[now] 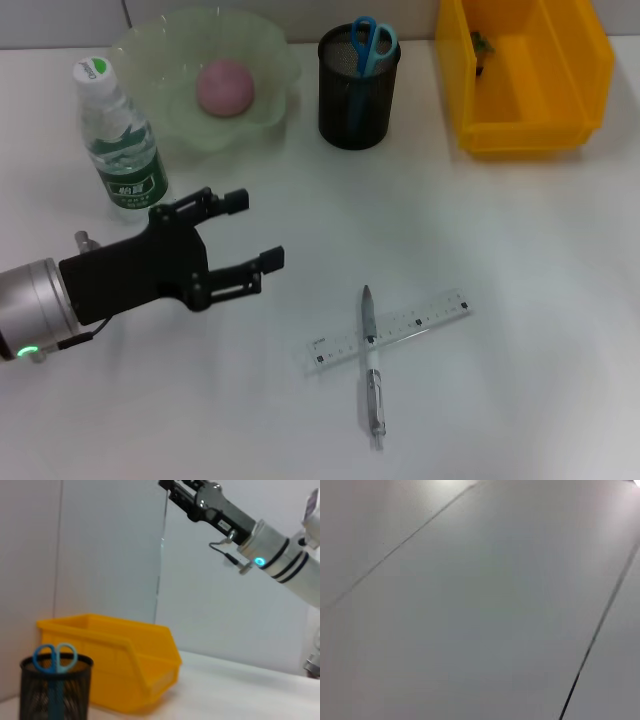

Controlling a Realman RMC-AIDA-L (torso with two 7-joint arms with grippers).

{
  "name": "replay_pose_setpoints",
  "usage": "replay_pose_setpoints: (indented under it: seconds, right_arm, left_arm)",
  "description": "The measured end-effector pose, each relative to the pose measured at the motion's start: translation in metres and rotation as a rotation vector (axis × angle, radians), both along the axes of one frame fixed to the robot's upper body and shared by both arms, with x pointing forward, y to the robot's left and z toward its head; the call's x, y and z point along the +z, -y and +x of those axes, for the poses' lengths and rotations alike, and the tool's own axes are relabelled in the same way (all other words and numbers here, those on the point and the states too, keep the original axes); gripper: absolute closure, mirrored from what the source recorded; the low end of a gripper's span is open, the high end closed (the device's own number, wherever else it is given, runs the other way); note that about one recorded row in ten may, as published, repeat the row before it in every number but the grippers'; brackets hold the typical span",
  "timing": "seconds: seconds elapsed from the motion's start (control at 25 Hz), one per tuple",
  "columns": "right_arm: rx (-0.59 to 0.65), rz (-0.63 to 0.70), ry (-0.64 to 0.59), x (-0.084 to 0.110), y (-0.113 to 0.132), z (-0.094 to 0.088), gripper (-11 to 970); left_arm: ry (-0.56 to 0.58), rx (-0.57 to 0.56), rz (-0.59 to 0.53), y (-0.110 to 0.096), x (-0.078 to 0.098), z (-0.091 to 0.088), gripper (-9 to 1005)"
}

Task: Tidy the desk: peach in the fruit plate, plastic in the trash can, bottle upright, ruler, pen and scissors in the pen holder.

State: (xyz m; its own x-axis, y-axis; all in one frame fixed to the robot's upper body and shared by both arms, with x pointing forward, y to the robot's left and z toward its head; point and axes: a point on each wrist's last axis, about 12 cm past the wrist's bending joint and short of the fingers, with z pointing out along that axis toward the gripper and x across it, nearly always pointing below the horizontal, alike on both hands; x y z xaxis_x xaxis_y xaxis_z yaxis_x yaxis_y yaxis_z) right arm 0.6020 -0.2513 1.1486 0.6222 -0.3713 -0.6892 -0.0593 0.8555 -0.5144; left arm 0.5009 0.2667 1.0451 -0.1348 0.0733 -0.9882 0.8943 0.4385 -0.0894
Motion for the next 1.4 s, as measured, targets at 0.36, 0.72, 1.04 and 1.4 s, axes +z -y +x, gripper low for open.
replay_pose_setpoints:
  seconds: [0.36, 0.72, 1.04, 1.4]
  right_arm:
    - [0.366, 0.447, -0.320, -0.011, -0.007, -0.004, 424]
    - [0.790, 0.554, -0.752, -0.012, -0.013, -0.022, 419]
    - [1.011, 0.395, -1.102, 0.004, -0.004, -0.027, 413]
    - [0.936, 0.051, -1.389, 0.011, -0.011, -0.022, 408]
  left_arm:
    - [-0.026, -0.040, 0.030, -0.006, 0.002, -0.002, 166]
    - [-0.046, -0.068, 0.062, -0.010, 0.003, 0.000, 166]
    - [-0.054, -0.084, 0.069, -0.008, 0.002, -0.002, 167]
    - [-0.066, -0.087, 0.064, -0.008, 0.006, 0.002, 167]
